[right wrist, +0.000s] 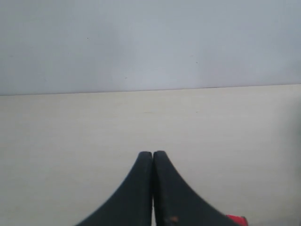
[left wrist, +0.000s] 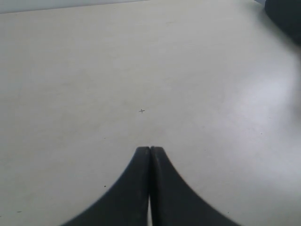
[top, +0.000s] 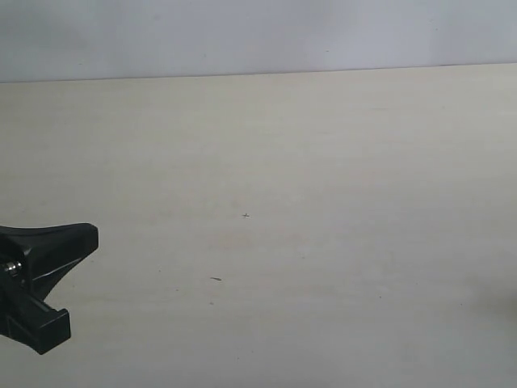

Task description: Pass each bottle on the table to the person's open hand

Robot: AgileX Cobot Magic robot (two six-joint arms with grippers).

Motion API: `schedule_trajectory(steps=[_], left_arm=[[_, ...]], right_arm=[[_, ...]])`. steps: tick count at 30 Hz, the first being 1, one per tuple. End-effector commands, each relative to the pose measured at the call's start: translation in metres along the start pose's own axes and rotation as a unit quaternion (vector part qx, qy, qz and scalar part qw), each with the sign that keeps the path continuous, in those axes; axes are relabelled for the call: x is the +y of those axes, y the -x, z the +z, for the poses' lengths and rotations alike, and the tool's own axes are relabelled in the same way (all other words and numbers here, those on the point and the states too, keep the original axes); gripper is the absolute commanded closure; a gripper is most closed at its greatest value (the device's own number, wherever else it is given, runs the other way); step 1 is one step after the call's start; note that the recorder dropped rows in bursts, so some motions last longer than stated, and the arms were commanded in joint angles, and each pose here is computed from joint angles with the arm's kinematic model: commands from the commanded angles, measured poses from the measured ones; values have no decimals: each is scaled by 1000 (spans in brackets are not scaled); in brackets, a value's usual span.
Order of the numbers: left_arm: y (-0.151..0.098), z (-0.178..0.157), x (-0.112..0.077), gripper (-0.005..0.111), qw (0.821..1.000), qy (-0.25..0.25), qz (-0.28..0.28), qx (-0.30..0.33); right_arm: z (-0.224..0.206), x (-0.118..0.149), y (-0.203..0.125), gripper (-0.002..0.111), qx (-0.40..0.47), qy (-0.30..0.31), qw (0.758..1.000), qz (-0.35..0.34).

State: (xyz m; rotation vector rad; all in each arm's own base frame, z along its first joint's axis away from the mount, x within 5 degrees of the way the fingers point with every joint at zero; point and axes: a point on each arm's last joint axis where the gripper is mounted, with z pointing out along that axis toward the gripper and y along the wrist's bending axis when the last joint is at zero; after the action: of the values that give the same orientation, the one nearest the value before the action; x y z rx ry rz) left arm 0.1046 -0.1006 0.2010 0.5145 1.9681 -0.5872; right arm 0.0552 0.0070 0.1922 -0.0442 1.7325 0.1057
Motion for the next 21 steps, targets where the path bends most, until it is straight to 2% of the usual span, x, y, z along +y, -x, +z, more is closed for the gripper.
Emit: schedule_trajectory(steps=[1, 5, 10, 13, 17, 21], left_arm=[[1, -3, 7, 107, 1000, 19, -10, -7], [9, -18, 27, 107, 995, 79, -47, -46], [21, -54, 51, 107, 968, 182, -88, -147], [23, -77, 54, 107, 947, 229, -88, -210], [21, -97, 50, 107, 926, 258, -83, -263], [16, -103, 44, 107, 925, 258, -81, -266]], right_arm=[[0, 0, 0, 108, -8, -3, 1000, -1], [0, 0, 0, 108, -8, -3, 1000, -1], [0, 0, 0, 108, -8, -3, 1000, -1], [0, 0, 0, 108, -8, -3, 1000, -1], [0, 0, 0, 108, -8, -3, 1000, -1], [0, 0, 0, 108, -8, -3, 1000, -1]])
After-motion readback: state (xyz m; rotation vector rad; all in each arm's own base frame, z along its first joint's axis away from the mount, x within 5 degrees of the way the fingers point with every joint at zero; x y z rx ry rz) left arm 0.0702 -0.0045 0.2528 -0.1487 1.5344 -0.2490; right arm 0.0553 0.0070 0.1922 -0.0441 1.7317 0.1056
